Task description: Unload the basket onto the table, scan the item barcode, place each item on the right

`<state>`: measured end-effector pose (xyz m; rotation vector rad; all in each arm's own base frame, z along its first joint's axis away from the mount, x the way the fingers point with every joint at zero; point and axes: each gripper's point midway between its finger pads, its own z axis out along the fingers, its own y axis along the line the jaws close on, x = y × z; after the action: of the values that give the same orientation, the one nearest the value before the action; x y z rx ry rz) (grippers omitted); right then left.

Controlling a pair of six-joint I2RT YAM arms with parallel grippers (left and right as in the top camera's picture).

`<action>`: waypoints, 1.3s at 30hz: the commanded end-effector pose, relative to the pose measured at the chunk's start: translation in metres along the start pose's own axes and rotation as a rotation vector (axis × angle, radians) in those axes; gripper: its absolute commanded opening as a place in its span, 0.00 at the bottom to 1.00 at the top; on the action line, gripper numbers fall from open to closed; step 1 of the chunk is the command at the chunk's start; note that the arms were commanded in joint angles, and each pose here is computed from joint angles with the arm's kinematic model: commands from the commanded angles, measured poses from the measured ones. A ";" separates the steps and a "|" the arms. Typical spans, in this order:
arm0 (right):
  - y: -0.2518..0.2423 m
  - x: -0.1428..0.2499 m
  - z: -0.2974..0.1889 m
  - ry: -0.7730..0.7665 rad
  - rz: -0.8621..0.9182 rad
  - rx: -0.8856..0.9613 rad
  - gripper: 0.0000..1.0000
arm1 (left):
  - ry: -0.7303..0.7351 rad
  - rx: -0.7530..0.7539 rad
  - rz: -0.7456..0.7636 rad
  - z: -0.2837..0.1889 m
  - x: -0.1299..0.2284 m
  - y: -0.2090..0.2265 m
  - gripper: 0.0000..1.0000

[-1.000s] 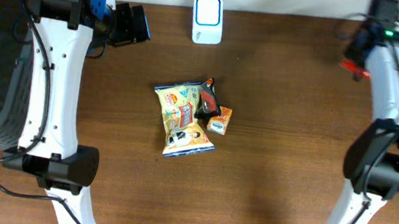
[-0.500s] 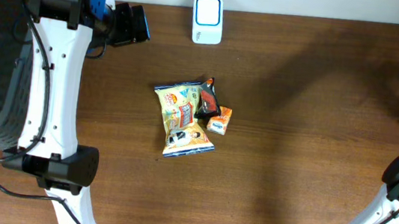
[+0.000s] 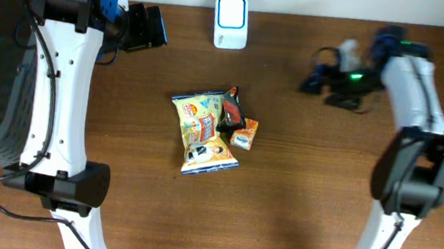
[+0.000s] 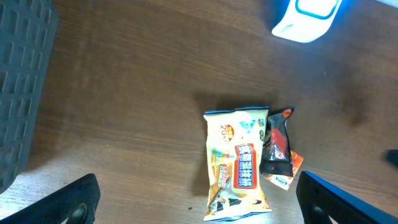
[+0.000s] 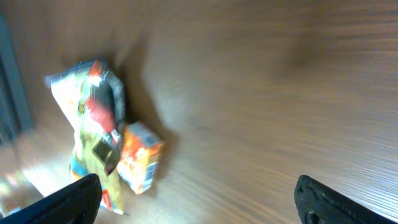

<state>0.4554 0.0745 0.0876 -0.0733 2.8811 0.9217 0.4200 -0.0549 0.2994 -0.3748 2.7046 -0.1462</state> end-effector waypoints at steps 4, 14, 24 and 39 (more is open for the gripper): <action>0.079 0.035 0.066 0.155 -0.335 0.224 0.93 | -0.019 0.010 0.008 -0.010 0.000 0.001 0.99; 0.103 0.078 0.074 0.280 -0.174 0.252 0.83 | -0.019 0.010 0.008 -0.010 0.000 0.001 0.99; 0.069 0.104 0.111 0.303 0.034 0.284 0.57 | -0.019 0.010 0.008 -0.010 0.000 0.001 0.99; -0.016 0.084 0.035 0.227 0.177 0.721 0.53 | -0.019 0.010 0.008 -0.010 0.000 0.001 0.99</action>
<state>0.3641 0.1068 0.0231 0.0653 3.3090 -0.0764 0.4201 -0.0550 0.2995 -0.3748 2.7042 -0.1463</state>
